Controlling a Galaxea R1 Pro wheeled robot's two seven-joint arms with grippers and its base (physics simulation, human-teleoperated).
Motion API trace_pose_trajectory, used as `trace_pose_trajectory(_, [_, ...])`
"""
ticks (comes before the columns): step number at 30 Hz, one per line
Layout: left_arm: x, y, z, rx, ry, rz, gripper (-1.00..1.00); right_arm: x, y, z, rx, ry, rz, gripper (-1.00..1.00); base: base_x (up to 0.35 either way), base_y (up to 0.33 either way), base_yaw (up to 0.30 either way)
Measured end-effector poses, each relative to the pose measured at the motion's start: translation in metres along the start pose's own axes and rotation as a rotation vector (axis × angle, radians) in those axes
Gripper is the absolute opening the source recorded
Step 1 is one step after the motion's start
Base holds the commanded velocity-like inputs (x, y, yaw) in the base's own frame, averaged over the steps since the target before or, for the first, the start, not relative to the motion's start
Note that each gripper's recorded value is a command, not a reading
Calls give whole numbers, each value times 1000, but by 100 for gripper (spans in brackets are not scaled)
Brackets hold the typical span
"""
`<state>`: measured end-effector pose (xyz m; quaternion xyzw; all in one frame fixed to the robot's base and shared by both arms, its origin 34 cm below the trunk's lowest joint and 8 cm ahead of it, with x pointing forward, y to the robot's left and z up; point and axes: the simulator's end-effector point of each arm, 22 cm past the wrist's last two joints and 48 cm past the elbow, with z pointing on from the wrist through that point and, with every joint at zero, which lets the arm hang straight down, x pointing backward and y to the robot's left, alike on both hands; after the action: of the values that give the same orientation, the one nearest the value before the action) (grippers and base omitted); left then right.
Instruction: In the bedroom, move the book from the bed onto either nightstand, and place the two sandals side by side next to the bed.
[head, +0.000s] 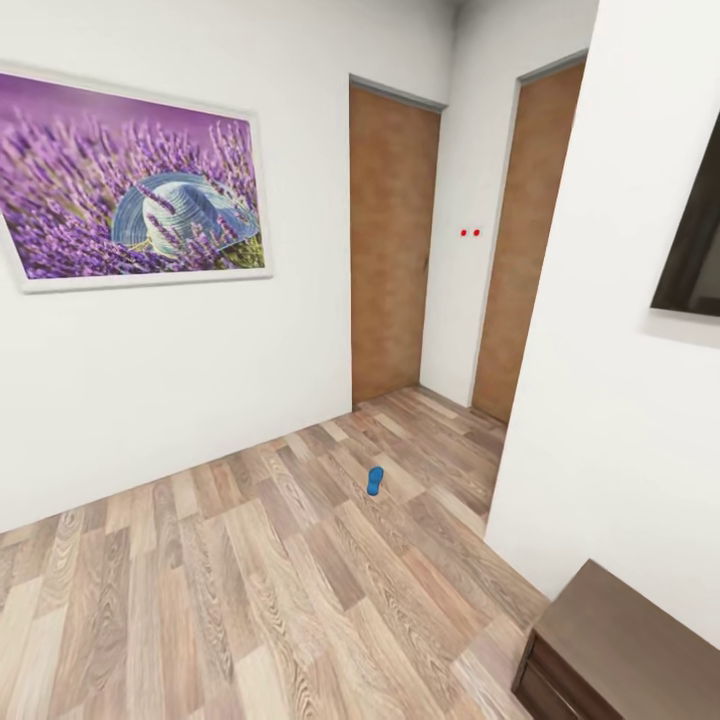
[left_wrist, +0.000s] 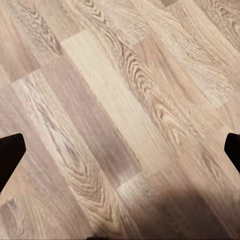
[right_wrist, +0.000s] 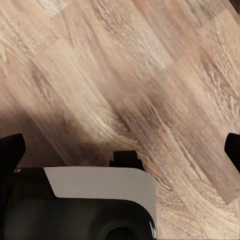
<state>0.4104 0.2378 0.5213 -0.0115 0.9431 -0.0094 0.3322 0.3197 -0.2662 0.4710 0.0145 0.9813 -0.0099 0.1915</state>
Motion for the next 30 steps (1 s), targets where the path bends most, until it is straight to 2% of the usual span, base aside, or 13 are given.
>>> trace_pose_trajectory(30, [0, 0, 0, 0, 0, 0, 100, -1, 0, 0, 0, -1, 1, 100, 265, 0, 0])
